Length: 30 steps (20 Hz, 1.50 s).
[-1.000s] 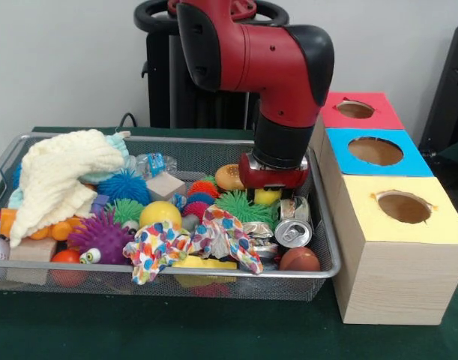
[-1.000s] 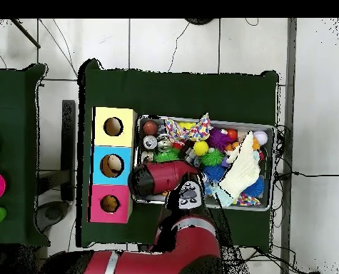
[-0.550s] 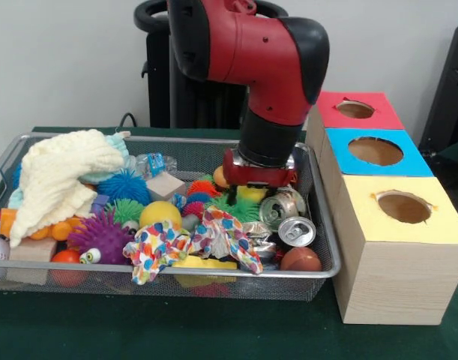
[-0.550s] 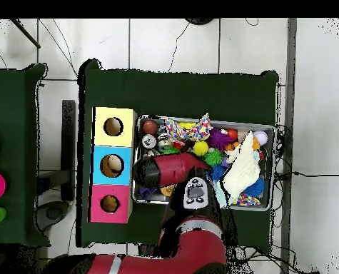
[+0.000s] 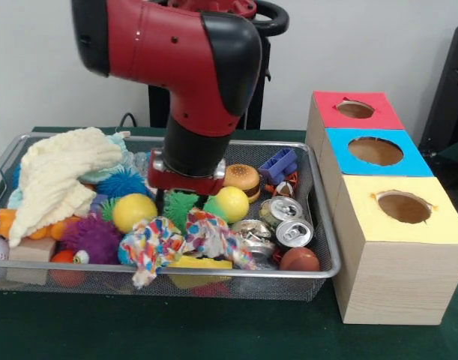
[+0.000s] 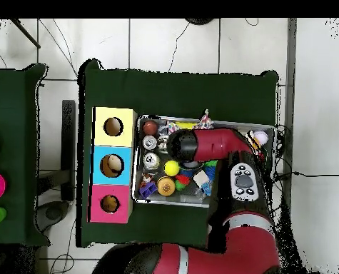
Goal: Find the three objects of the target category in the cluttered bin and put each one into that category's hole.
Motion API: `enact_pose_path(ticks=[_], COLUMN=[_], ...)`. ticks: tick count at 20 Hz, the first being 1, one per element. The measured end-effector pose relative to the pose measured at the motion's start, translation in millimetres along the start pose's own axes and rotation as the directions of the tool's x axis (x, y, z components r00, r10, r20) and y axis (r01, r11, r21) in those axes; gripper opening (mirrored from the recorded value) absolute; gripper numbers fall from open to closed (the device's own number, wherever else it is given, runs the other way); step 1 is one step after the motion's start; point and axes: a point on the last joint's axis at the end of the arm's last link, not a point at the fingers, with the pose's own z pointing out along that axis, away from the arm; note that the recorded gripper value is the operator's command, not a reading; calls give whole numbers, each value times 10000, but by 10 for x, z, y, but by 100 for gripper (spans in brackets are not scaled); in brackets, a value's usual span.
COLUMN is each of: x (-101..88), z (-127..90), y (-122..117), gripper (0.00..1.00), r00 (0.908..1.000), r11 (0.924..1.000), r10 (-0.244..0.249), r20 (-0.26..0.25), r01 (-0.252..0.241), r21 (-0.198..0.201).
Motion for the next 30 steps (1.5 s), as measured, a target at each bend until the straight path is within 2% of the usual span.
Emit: enact_pose_path(ticks=[6,9,13,20,27,30], x=[-316,-318,-244,-38,165,230], z=[-68,-41,-25,-328,-736,-877], y=[-311,-397,-377,-102,298,388], gripper=[100,100,100,100,100,100], r00=[9970,9968,9978,9989,9941,9933], r11=[9998,9997,9998,9989,9944,9939], r10=[172,136,37,-412,-995,-1057], r20=[748,783,669,223,-432,-463], r01=[-181,-152,-52,407,1009,1070], r21=[112,202,215,249,314,270])
